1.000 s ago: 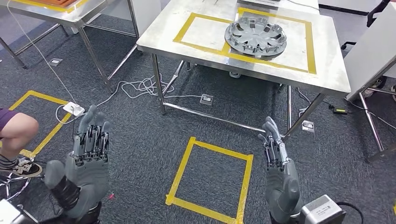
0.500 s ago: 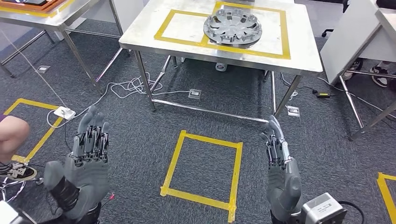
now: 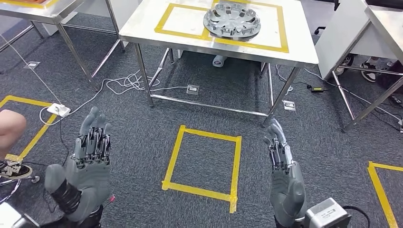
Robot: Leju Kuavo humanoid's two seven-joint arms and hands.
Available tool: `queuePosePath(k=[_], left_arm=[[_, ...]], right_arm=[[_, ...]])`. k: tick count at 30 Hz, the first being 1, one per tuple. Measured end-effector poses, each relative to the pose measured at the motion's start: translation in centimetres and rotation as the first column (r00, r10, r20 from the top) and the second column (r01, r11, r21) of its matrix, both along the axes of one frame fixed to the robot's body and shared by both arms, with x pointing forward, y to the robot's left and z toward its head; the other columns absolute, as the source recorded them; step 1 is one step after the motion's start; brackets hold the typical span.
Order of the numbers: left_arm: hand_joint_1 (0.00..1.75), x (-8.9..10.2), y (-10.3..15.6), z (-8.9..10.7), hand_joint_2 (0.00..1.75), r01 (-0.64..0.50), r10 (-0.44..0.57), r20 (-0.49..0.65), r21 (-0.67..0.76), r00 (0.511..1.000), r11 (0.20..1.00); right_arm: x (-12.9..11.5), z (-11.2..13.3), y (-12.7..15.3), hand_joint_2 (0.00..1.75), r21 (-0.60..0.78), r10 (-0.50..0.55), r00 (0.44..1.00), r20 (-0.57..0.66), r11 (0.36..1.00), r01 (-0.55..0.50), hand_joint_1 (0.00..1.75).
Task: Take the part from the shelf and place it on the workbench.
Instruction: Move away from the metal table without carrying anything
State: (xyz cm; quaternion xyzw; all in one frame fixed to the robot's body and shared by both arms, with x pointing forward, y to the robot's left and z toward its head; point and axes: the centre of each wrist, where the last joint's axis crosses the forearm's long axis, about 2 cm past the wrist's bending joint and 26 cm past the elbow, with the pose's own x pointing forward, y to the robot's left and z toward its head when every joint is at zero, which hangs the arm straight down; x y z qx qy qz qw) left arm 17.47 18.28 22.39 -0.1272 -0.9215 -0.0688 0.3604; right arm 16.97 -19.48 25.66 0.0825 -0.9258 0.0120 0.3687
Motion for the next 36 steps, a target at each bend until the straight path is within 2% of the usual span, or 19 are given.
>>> queuePosePath(k=[36], left_arm=[[0.0,-0.21,0.1,-0.25,0.0,0.002,-0.002,-0.015,-0.006,1.0,1.0]], right_arm=[[0.01,0.01,-0.01,0.0,-0.006,-0.01,1.0,-0.002,1.0,0.01,0.0]])
